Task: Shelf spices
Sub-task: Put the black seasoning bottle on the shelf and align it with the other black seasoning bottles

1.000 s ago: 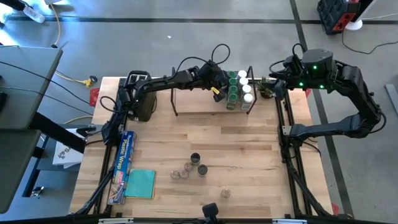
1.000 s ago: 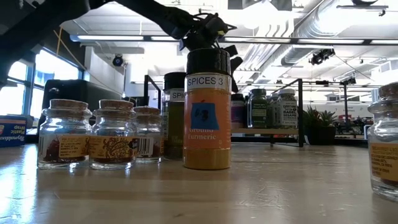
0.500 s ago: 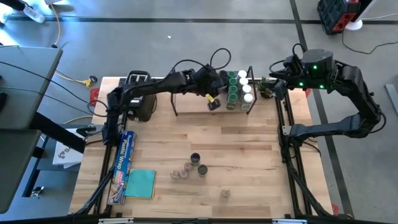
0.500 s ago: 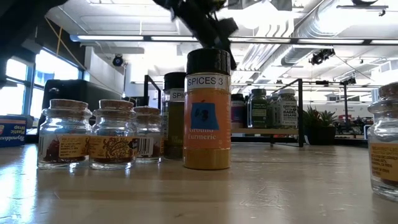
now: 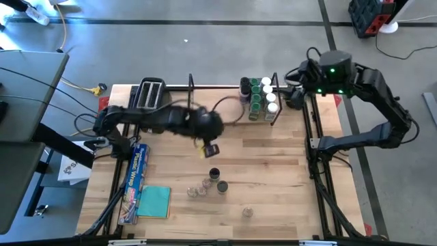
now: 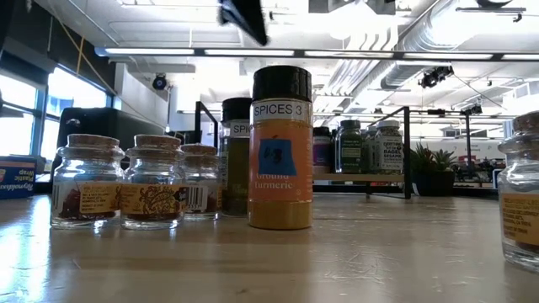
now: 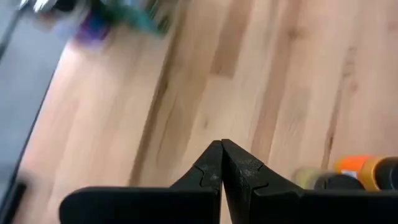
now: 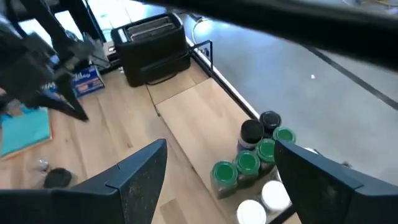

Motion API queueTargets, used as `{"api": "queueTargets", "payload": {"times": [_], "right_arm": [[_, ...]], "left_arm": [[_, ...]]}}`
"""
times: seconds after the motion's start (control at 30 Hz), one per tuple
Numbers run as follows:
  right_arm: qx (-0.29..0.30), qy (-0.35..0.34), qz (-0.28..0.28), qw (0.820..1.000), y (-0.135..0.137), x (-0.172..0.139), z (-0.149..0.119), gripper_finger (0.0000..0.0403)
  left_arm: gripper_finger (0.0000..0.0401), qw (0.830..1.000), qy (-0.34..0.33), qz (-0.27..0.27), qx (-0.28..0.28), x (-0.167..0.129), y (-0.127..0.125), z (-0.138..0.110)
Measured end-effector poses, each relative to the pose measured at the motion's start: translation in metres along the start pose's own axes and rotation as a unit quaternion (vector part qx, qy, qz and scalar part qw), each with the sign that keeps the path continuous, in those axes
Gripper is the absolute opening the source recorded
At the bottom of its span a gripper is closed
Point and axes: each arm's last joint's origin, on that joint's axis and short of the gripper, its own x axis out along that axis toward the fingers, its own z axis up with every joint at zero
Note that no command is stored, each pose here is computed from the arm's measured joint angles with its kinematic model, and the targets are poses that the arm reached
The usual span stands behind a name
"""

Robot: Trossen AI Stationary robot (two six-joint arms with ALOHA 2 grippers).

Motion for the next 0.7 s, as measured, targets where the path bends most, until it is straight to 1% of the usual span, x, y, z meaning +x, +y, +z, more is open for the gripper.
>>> {"api": "queueTargets", "payload": {"times": [0.07, 0.13, 0.2, 0.23, 0.33, 0.43, 0.5, 0.57, 0.7], "right_arm": [[-0.013, 0.011, 0.012, 1.000, 0.001, 0.008, 0.002, 0.0291], [-0.026, 0.023, 0.030, 0.999, 0.003, 0.017, 0.003, 0.0291], [-0.045, 0.032, 0.057, 0.997, 0.005, 0.024, 0.004, 0.0291], [-0.053, 0.035, 0.073, 0.995, 0.006, 0.027, 0.004, 0.0291], [-0.078, 0.041, 0.105, 0.991, 0.008, 0.033, 0.005, 0.0291], [-0.100, 0.042, 0.118, 0.987, 0.009, 0.036, 0.005, 0.0291], [-0.111, 0.041, 0.119, 0.986, 0.009, 0.036, 0.005, 0.0291], [-0.119, 0.039, 0.121, 0.985, 0.009, 0.035, 0.005, 0.0291], [-0.130, 0.042, 0.137, 0.981, 0.010, 0.034, 0.004, 0.0291]], "left_arm": [[0.0000, 0.998, -0.001, 0.038, -0.052, -0.012, -0.014, -0.013], [0.0000, 0.992, -0.014, 0.066, -0.111, -0.024, -0.028, -0.026], [0.0000, 0.985, -0.029, 0.064, -0.155, -0.032, -0.044, -0.036], [0.0001, 0.984, -0.031, 0.057, -0.168, -0.034, -0.052, -0.039], [0.0009, 0.986, -0.031, 0.032, -0.163, -0.034, -0.073, -0.046], [0.0037, 0.993, -0.025, -0.003, -0.119, -0.029, -0.092, -0.051], [0.0066, 0.995, -0.021, -0.015, -0.093, -0.025, -0.102, -0.055], [0.0101, 0.996, -0.021, -0.030, -0.080, -0.024, -0.109, -0.057], [0.0179, 0.996, -0.004, -0.042, -0.073, -0.017, -0.113, -0.057]]}}
